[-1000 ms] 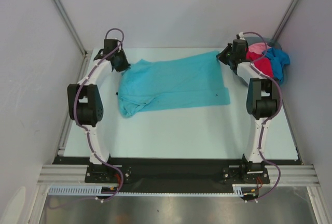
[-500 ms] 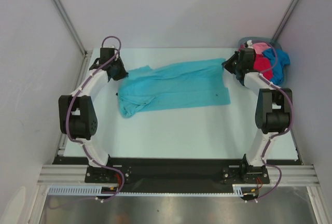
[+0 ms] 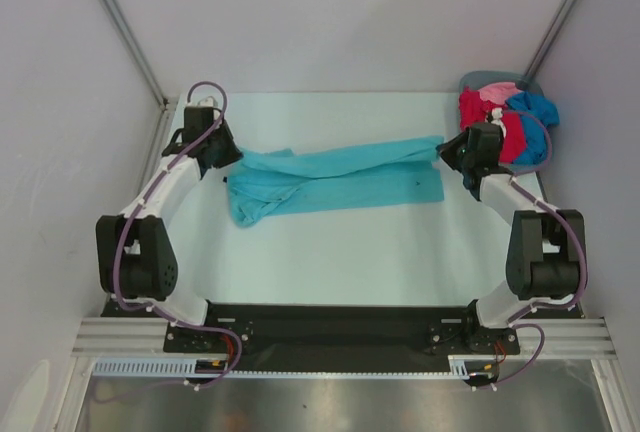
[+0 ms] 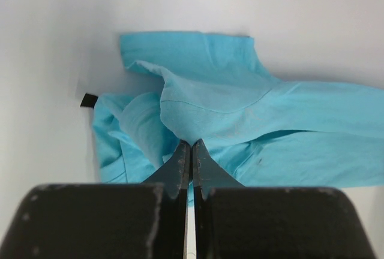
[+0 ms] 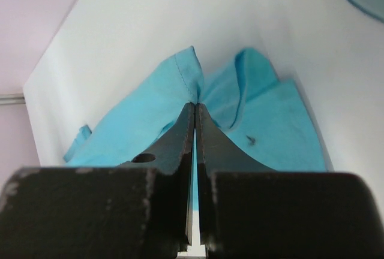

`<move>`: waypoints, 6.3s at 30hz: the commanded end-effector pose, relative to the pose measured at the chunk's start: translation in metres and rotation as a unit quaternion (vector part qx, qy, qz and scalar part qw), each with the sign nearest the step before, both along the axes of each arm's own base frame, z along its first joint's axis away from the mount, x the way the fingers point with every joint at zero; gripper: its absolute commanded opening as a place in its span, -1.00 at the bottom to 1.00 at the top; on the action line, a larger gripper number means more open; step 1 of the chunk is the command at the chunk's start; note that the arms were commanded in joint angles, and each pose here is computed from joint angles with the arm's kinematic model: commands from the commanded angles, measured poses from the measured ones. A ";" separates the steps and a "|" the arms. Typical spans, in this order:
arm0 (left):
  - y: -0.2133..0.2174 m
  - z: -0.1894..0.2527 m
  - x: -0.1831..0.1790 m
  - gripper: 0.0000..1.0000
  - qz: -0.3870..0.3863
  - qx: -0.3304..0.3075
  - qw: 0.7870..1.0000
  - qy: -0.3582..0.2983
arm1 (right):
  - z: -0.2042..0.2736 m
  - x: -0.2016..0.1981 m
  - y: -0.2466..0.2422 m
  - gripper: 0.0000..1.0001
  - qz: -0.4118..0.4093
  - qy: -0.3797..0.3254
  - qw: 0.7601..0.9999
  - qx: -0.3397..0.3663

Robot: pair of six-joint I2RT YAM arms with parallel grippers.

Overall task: Fold and stack the t-shirts
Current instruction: Fold the tshirt

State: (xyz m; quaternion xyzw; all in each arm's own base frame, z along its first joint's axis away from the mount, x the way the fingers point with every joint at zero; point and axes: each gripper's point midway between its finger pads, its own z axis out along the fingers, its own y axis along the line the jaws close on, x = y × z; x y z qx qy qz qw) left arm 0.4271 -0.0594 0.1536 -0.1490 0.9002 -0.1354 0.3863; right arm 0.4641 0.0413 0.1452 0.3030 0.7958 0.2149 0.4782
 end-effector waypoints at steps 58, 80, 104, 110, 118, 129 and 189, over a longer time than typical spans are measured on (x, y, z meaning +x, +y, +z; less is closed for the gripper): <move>0.006 -0.005 0.028 -0.99 0.026 0.021 0.999 -0.024 | -0.040 0.059 -0.001 -1.00 -0.008 0.008 1.000 0.008; 0.020 -0.008 -0.006 -0.99 0.044 0.033 0.998 -0.014 | -0.048 0.032 -0.014 -1.00 -0.027 0.018 0.999 0.017; -0.003 0.032 -0.031 1.00 0.037 -0.020 0.998 -0.047 | 0.031 0.021 0.005 0.58 -0.003 0.002 1.000 -0.006; -0.026 -0.013 -0.064 0.99 0.038 -0.007 0.999 0.004 | 0.006 -0.003 0.016 0.57 0.007 0.047 0.999 0.009; 0.003 -0.054 -0.078 1.00 0.115 0.051 0.990 0.059 | -0.033 -0.038 -0.004 0.58 -0.014 0.069 0.998 0.000; 0.026 -0.071 -0.040 0.99 0.116 0.088 0.985 0.091 | -0.053 -0.043 -0.021 0.57 -0.031 0.075 0.996 0.024; 0.013 -0.101 -0.038 -0.99 0.008 -0.041 0.989 0.143 | -0.105 -0.013 0.009 -1.00 0.036 0.127 0.991 0.037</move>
